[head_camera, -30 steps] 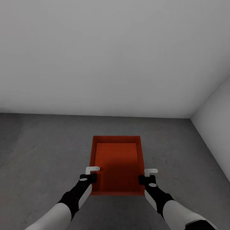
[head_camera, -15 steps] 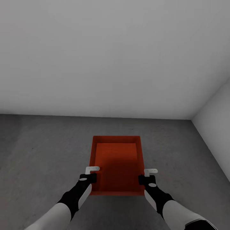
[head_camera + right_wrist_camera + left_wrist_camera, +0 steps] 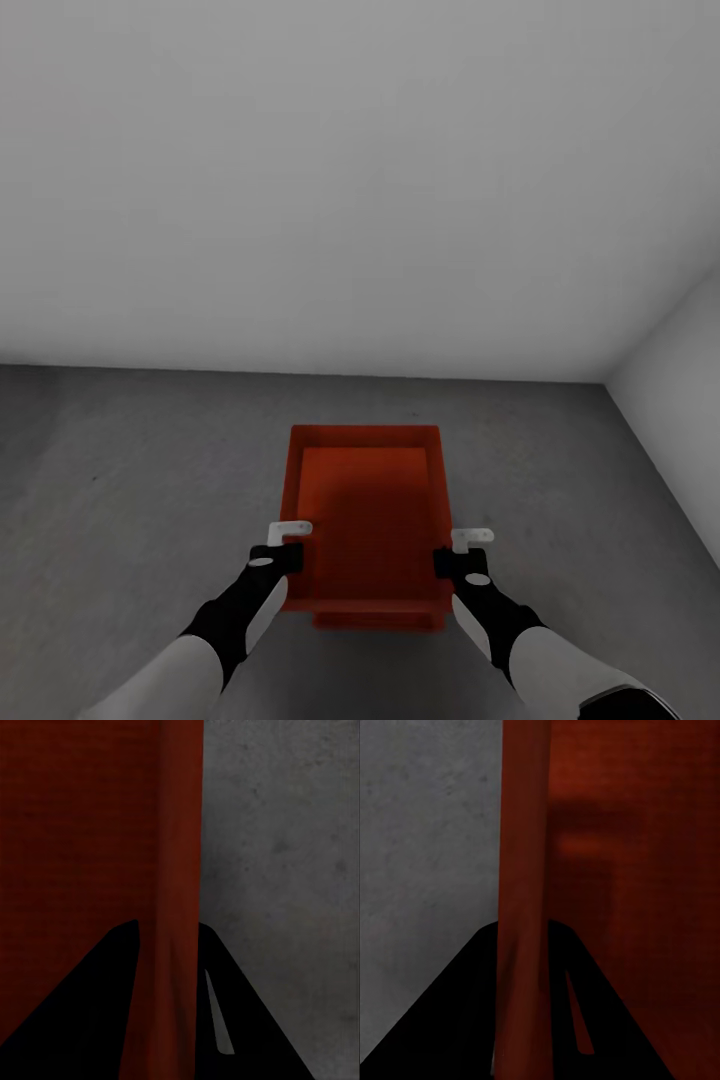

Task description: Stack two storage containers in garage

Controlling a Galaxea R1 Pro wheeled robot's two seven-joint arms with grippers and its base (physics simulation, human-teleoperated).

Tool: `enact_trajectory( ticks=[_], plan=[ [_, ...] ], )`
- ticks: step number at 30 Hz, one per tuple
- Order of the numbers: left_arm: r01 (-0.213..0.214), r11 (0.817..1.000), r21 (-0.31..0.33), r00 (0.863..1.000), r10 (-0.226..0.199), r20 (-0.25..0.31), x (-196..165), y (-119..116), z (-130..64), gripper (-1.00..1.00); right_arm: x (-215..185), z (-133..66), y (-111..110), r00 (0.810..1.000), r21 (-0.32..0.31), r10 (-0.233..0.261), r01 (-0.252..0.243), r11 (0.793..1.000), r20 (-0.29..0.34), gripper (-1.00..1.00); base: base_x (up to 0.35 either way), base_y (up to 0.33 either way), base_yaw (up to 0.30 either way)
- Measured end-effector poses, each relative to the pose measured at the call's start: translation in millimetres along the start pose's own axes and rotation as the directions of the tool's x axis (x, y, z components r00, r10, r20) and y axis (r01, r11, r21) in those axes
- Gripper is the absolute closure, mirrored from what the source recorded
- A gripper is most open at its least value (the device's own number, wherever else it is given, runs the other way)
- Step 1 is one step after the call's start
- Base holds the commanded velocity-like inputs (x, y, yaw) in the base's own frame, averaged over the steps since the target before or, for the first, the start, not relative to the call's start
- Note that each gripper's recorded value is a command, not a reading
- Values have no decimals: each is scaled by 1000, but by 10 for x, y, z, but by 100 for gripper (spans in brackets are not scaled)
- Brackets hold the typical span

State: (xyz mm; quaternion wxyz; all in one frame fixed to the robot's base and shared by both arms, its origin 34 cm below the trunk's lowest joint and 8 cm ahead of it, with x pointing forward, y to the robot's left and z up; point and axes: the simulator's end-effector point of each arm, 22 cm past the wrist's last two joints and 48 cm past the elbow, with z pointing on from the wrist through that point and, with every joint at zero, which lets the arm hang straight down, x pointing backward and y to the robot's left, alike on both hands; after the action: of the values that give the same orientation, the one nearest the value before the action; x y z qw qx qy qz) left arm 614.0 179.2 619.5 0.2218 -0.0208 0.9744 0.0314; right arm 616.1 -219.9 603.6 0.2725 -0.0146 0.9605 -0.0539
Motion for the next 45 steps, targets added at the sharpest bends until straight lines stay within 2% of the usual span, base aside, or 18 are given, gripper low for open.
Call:
enact_trajectory(
  ticks=[16,37,45],
  plan=[
    [0,1000,0,1000,0,0,2,0,3,100,0,3,0,1000,0,0,0,1000,0,100,17,0,0],
    [0,1000,0,1000,0,0,0,0,3,100,0,3,0,1000,0,0,0,1000,0,100,-71,0,-1],
    [0,1000,0,1000,0,0,1,-1,4,100,1,3,-1,1000,0,0,0,1000,0,100,-3,0,-194]
  ],
)
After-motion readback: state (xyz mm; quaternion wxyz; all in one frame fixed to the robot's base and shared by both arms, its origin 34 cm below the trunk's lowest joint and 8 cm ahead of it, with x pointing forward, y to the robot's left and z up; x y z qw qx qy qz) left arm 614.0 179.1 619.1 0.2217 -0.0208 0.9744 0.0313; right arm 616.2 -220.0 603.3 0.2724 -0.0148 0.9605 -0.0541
